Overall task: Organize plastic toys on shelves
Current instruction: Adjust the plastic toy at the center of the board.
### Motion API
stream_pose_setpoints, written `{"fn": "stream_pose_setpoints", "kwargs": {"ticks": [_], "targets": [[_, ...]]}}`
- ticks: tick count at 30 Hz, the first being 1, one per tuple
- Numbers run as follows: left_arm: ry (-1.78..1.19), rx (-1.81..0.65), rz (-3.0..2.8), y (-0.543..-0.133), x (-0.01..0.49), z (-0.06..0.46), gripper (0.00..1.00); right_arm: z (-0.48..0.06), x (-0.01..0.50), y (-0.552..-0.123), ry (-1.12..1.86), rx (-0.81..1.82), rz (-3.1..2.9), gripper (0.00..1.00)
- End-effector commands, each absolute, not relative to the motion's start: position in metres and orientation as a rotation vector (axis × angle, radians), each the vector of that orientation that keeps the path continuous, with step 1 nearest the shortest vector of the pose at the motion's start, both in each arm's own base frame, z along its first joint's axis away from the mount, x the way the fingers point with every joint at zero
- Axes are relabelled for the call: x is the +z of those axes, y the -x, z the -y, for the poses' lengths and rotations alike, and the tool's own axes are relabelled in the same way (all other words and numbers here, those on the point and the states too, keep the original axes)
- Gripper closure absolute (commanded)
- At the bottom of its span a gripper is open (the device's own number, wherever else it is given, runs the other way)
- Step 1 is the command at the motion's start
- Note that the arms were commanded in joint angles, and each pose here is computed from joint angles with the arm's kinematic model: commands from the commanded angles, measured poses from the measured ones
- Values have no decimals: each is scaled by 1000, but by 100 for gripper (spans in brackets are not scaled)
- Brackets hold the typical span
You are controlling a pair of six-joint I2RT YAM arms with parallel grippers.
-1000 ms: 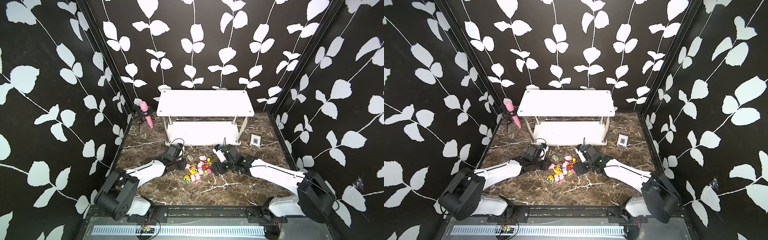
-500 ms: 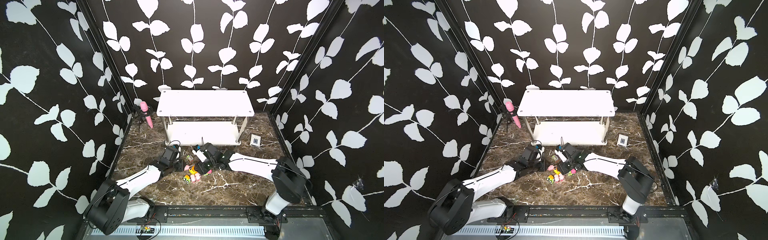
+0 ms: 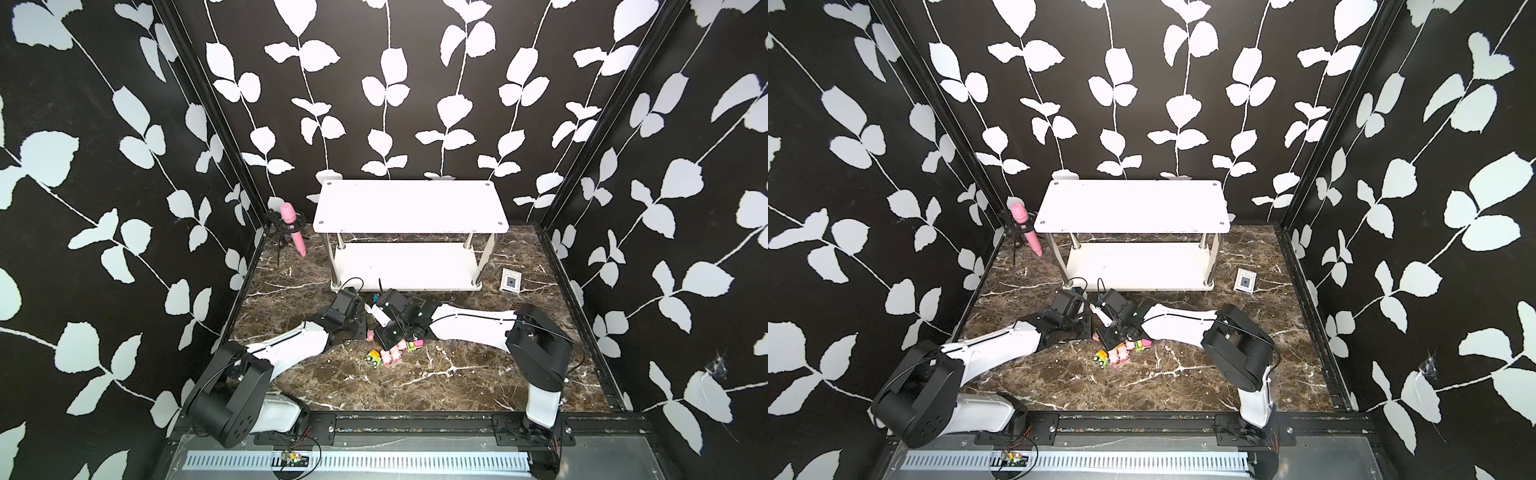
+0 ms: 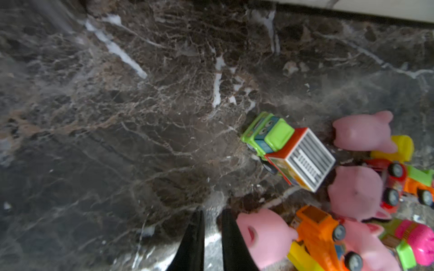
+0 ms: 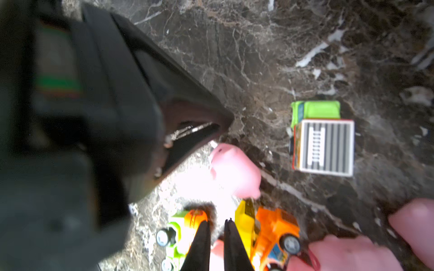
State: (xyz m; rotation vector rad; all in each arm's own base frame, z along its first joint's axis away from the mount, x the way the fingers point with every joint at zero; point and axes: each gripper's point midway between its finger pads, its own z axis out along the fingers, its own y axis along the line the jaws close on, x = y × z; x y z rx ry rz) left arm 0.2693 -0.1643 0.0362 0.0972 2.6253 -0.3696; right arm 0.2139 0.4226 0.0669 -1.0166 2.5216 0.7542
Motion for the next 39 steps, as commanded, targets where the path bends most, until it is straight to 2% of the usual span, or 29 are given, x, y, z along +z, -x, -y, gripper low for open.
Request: {"fn": "stream_pose_setpoints", "kwargs": {"ticks": [1, 15, 29, 39], "targets": [[-115, -373, -2594, -281, 43, 170, 83, -432, 67, -216, 997, 758, -2528, 86], [-102, -478, -2642, -260, 26, 174, 84, -427, 52, -233, 904, 619, -2598, 89], [-110, -591, -2621, -242, 28, 178, 83, -443, 47, -244, 893, 658, -2588, 88], [-56, -484, -2627, -236, 32, 158, 79, -449, 58, -249, 893, 695, -2554, 87]]}}
